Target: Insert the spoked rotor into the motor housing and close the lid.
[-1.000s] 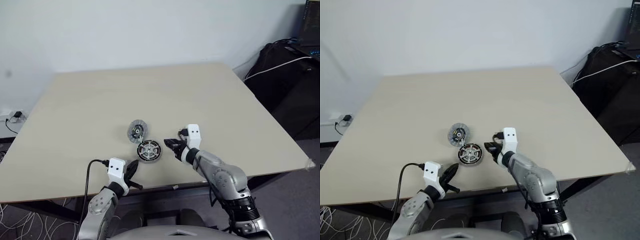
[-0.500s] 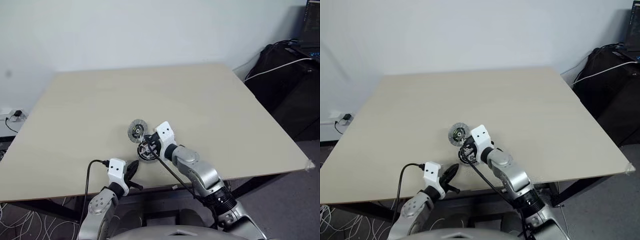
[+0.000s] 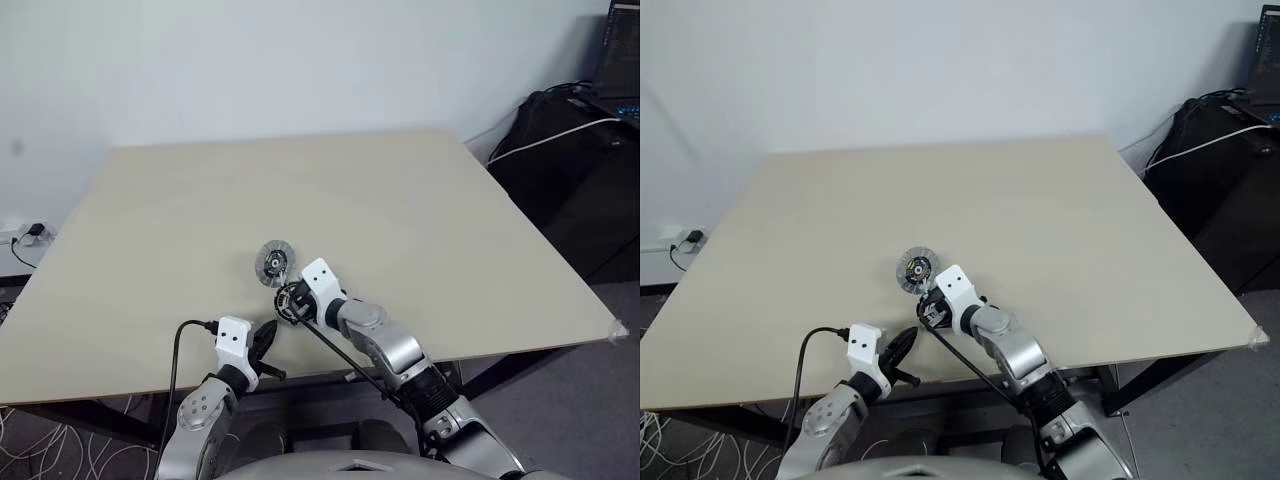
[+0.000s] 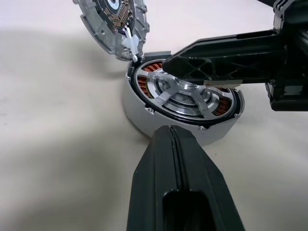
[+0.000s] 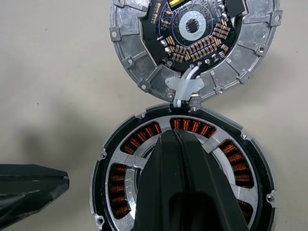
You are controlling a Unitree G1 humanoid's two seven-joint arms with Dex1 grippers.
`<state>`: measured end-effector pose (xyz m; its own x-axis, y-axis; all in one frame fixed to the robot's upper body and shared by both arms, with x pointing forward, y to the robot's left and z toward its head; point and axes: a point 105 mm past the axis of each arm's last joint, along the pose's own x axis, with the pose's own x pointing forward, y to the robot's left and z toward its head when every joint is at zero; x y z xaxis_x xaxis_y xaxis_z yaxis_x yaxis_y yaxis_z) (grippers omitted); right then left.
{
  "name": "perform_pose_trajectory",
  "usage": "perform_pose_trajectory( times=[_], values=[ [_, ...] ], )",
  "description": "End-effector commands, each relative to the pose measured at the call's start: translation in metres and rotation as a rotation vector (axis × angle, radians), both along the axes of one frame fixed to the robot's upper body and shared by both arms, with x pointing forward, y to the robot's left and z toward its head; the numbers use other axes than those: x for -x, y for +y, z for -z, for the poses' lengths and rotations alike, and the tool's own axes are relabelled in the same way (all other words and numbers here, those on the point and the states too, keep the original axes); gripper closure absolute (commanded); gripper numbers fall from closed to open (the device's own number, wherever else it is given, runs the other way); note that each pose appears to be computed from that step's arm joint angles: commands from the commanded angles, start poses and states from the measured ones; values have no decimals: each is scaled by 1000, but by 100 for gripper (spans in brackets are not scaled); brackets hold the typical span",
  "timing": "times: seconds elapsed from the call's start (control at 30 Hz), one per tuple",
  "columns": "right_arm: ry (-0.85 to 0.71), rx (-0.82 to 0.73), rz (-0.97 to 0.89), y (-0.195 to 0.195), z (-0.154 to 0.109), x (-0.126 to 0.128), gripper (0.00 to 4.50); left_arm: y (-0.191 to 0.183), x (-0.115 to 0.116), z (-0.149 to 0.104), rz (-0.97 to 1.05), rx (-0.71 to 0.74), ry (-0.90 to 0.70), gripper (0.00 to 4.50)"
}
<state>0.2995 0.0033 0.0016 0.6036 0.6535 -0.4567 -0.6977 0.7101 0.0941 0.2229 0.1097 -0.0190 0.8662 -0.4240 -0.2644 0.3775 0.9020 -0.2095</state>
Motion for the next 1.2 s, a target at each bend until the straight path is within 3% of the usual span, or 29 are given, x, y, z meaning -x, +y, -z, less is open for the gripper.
perform_pose_trajectory(
  times=[0.03,0.17,0.27,0.5,0.57,0.7,0.8,0.87,0.97,1.03,1.2],
  values=[
    [-53,-103,15,3,-24,-4,449,1,-4,-10,-5,13,-46,450],
    [-108,-191,-14,9,-49,-3,449,0,-5,-10,0,15,-44,450],
    [-104,-201,-52,16,-51,3,449,0,-5,-10,3,15,-44,450],
    [63,-20,-43,7,9,14,449,1,-4,-11,-9,14,-47,450],
    [76,-5,-39,3,13,15,449,2,-4,-10,-16,15,-47,450],
    [3,-66,-98,7,-11,13,449,2,-4,-10,-19,20,-48,450],
    [-114,-114,-195,8,-49,11,449,0,-4,-10,-6,25,-49,450],
    [-148,-122,-230,7,-62,11,449,-1,-5,-10,-2,27,-50,450],
    [-265,-4,-380,-3,-78,12,449,-3,-5,-10,3,31,-51,450],
    [-312,126,-498,-11,-74,15,449,-4,-6,-11,3,33,-52,450],
    [-365,412,-781,-29,-56,24,328,-5,-7,-12,1,37,-55,450]
  ],
)
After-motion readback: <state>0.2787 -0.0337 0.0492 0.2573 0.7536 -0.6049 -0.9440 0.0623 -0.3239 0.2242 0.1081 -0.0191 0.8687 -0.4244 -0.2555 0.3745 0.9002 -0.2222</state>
